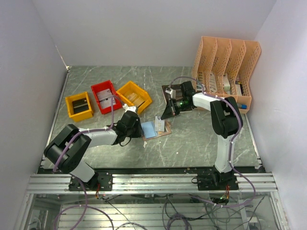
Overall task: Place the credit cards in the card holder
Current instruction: Insert the credit card into the card holder.
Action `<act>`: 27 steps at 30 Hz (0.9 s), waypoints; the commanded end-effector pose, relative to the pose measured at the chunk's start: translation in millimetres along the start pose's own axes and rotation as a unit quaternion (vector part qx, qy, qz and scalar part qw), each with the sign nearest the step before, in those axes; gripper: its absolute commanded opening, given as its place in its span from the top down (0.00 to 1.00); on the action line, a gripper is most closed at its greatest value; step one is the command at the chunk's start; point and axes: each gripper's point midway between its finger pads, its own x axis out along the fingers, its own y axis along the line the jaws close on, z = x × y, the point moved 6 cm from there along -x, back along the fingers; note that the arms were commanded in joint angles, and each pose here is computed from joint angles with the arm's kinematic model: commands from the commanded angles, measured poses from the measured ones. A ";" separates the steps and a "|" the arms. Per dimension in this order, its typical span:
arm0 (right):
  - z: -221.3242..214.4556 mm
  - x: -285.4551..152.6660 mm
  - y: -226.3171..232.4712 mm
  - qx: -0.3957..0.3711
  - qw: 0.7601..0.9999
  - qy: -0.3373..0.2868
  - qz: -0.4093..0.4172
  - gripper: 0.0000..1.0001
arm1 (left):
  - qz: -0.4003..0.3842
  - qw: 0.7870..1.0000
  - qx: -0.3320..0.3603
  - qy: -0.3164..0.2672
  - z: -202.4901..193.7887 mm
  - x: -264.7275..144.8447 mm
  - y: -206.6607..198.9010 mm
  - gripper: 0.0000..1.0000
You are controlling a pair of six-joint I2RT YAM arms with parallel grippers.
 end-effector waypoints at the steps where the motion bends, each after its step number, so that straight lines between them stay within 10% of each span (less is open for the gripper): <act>1: 5.2 -3.8 -0.9 -0.021 1.000 -0.008 -0.018 1.00 | 0.015 1.000 0.009 -0.002 3.6 2.5 3.1 0.67; 27: -11.1 17.5 -7.9 0.008 1.000 0.018 -0.007 1.00 | 0.004 1.000 0.013 -0.010 7.8 -1.0 -0.6 0.67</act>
